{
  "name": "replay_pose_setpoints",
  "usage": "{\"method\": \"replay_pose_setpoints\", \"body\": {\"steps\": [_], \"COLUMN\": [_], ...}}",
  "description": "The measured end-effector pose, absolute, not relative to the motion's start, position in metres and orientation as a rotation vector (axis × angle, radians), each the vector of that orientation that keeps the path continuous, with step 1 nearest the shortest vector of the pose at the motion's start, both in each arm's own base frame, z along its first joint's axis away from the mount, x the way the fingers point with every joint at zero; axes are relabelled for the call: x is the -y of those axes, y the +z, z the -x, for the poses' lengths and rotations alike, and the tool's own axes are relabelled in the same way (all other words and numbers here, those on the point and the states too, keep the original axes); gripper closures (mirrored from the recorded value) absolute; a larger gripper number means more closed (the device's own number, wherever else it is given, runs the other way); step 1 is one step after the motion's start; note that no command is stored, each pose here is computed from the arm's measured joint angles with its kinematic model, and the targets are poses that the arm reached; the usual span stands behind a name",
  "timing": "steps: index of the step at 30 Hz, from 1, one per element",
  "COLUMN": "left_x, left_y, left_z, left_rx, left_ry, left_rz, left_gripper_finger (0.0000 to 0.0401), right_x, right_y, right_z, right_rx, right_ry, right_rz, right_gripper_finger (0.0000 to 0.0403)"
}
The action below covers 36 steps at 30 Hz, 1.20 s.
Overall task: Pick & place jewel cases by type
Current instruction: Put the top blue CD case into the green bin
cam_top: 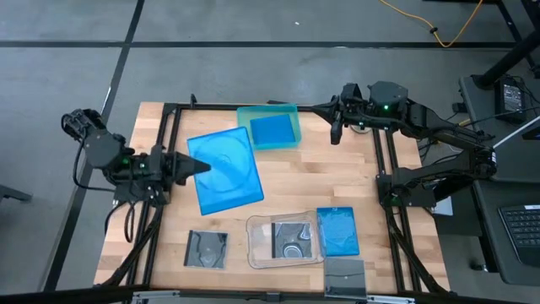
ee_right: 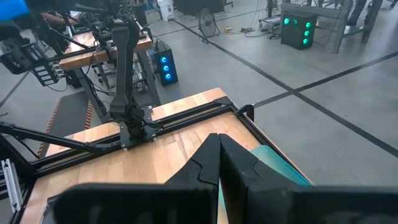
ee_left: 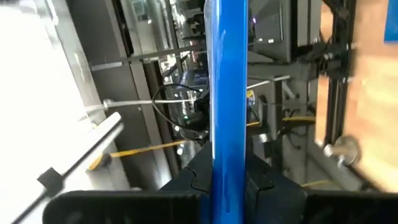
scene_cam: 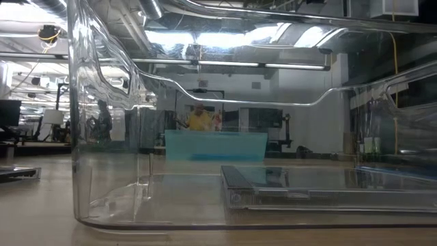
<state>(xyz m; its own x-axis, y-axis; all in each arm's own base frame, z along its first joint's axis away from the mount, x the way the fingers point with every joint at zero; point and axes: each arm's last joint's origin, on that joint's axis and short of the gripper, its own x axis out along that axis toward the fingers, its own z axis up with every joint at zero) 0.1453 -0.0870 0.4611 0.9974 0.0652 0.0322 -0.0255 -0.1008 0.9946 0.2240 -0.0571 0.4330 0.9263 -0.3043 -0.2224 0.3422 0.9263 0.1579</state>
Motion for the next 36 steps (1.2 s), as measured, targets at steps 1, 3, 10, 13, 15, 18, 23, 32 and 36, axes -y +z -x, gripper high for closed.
{"method": "replay_pose_setpoints", "body": {"steps": [1,3,10,13,15,18,23,32,36], "left_x": [0.087,0.087,0.087,0.087,0.088,0.086,0.083,0.076,0.072], "left_y": [0.461,0.461,0.461,0.461,0.461,0.461,0.461,0.461,0.461], "left_z": [-0.145,-0.145,-0.145,-0.145,-0.145,-0.146,-0.148,-0.152,-0.155], "left_rx": [-0.028,-0.024,-0.010,0.003,0.015,0.016,0.017,0.036,0.053], "left_ry": [0.077,0.077,0.076,0.063,0.047,0.051,0.070,0.110,0.151], "left_rz": [-1.625,-1.527,-1.202,-1.060,-0.959,-0.807,-0.520,0.042,0.289], "left_gripper_finger": [0.0383,0.0383,0.0383,0.0383,0.0383,0.0383,0.0383,0.0383,0.0383], "right_x": [0.057,0.057,0.057,0.057,0.057,0.057,0.053,0.040,0.035], "right_y": [0.433,0.433,0.433,0.433,0.433,0.433,0.433,0.435,0.436], "right_z": [-0.224,-0.224,-0.224,-0.224,-0.224,-0.224,-0.225,-0.228,-0.229], "right_rx": [-0.196,-0.196,-0.197,-0.197,-0.196,-0.196,-0.197,-0.198,-0.192], "right_ry": [-0.334,-0.334,-0.333,-0.333,-0.333,-0.331,-0.313,-0.246,-0.218], "right_rz": [-0.196,-0.196,-0.193,-0.192,-0.193,-0.196,-0.183,-0.073,-0.009], "right_gripper_finger": [0.0395,0.0395,0.0395,0.0395,0.0395,0.0395,0.0395,0.0395,0.0395]}}
